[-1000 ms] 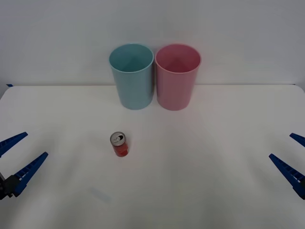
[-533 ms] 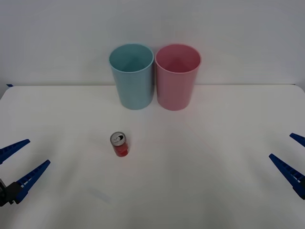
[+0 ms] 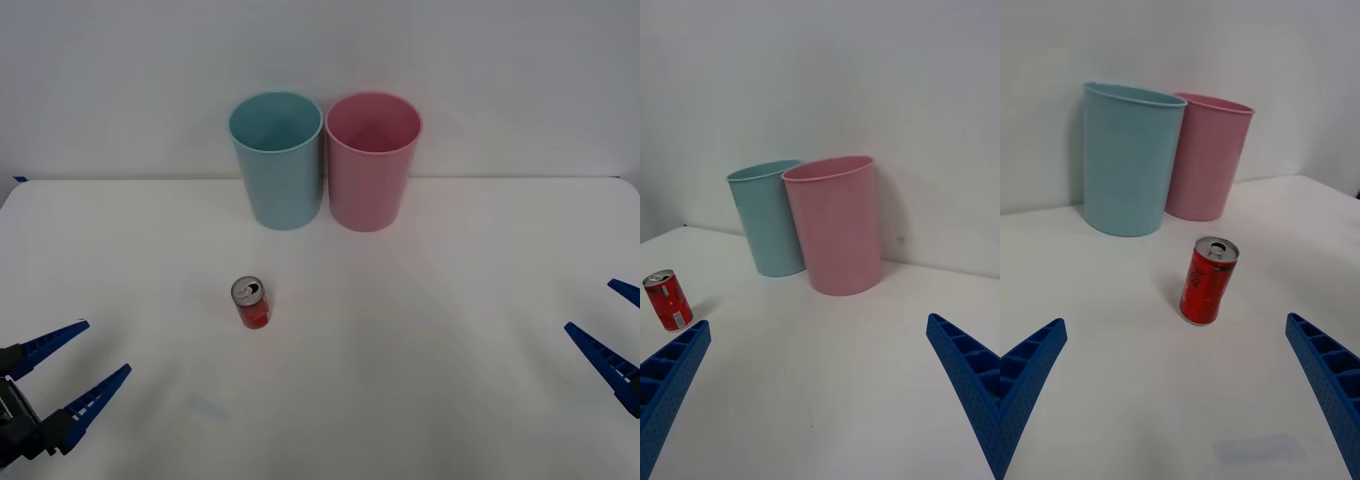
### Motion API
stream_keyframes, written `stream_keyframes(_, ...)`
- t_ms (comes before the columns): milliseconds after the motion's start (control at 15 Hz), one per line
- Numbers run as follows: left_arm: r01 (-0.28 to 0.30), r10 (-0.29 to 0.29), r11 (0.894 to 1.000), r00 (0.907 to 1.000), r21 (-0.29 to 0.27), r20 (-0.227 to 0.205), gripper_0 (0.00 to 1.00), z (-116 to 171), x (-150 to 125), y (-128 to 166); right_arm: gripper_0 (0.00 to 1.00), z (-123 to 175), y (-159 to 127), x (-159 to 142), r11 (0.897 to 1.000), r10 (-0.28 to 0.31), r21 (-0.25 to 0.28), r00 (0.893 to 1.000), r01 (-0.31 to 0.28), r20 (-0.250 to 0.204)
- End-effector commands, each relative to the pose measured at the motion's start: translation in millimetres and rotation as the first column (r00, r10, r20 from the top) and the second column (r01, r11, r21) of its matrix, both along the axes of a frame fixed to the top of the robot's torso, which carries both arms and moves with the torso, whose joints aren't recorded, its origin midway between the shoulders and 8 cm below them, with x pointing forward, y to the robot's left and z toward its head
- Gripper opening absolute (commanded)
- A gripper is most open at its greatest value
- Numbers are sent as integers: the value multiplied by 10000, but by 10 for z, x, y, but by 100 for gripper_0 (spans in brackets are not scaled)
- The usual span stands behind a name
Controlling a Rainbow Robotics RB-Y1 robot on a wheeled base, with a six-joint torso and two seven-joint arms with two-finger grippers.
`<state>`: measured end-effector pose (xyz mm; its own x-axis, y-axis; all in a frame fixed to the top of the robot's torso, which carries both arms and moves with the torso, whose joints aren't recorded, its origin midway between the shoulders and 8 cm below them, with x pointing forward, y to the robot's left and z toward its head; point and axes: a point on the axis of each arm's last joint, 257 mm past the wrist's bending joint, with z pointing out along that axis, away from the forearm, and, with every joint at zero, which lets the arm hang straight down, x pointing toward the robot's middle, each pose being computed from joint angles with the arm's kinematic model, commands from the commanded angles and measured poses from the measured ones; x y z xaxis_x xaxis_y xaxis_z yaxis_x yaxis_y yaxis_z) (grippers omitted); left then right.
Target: Grasp the object on the table and drop it into the matching bin: aluminum can to the light blue bin, PET bottle to the pink bin.
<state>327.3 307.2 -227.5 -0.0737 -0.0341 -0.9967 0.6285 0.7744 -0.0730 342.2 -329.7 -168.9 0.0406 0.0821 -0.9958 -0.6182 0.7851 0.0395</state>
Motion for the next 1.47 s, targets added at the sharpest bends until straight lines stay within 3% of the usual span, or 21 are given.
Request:
stream_keyframes(67, -280, 284, 9988, 9996, 407, -71, 100, -191, 5, -56, 100, 0, 0, 0, 10000, 0, 0, 10000, 0, 0)
stream_keyframes(533, -385, 400, 9990, 9973, 243, -621, 100, -501, 41, -382, 100, 0, 0, 0, 10000, 0, 0, 10000, 0, 0)
stream_keyframes(800, -661, 665, 9977, 9968, 116, -450, 100, -587, 139, -617, 100, 0, 0, 0, 10000, 0, 0, 10000, 0, 0)
stream_keyframes(1467, -1375, 1405, 9883, 9891, 667, -434, 100, -803, 540, -1032, 100, 0, 0, 0, 10000, 0, 0, 10000, 0, 0)
